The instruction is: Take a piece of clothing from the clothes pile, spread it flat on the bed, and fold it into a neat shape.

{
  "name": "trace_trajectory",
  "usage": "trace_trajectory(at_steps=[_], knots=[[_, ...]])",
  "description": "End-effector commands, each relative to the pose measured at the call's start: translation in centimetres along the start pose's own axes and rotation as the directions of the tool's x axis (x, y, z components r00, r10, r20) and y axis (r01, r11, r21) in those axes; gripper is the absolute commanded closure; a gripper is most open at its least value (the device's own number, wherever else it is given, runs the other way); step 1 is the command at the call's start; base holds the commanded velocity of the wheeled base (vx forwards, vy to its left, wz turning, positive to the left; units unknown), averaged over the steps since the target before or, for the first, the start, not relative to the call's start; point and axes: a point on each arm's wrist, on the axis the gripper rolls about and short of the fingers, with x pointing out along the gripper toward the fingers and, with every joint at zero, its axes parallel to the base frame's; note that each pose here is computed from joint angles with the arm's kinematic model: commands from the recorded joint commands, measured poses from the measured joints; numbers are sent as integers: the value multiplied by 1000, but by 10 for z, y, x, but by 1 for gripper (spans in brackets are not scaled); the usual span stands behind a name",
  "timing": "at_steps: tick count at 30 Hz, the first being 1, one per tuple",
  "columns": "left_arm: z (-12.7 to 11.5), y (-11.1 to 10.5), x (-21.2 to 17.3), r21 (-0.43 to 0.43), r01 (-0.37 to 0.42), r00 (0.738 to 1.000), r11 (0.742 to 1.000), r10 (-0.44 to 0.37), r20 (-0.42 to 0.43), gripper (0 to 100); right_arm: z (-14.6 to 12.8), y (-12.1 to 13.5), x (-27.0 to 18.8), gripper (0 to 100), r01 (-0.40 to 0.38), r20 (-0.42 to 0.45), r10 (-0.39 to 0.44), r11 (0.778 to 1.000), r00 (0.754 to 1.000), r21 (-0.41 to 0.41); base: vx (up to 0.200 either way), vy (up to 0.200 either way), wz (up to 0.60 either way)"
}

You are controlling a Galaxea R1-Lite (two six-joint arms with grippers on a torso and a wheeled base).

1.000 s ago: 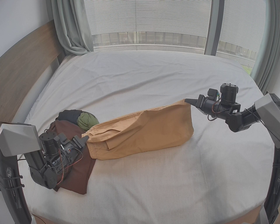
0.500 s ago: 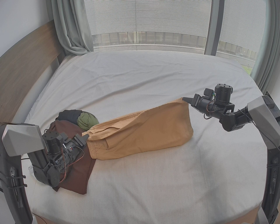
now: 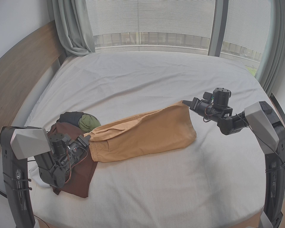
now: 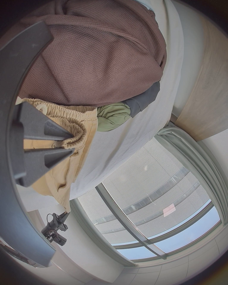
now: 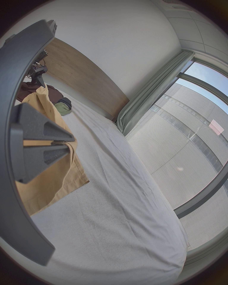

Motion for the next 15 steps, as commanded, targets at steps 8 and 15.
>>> trace_trajectory(at_steps=[8,15], knots=[[-2,9,6,-3,-14,1000,1000,14,2,100,-13,-8,11,100,1,-10,-1,1000,1000,3,0,0,0],[-2,10,5,-4,-16,1000,1000,16,0,100,-15,-10,13,100,2,-10,-2,1000,1000,3,0,0,0]])
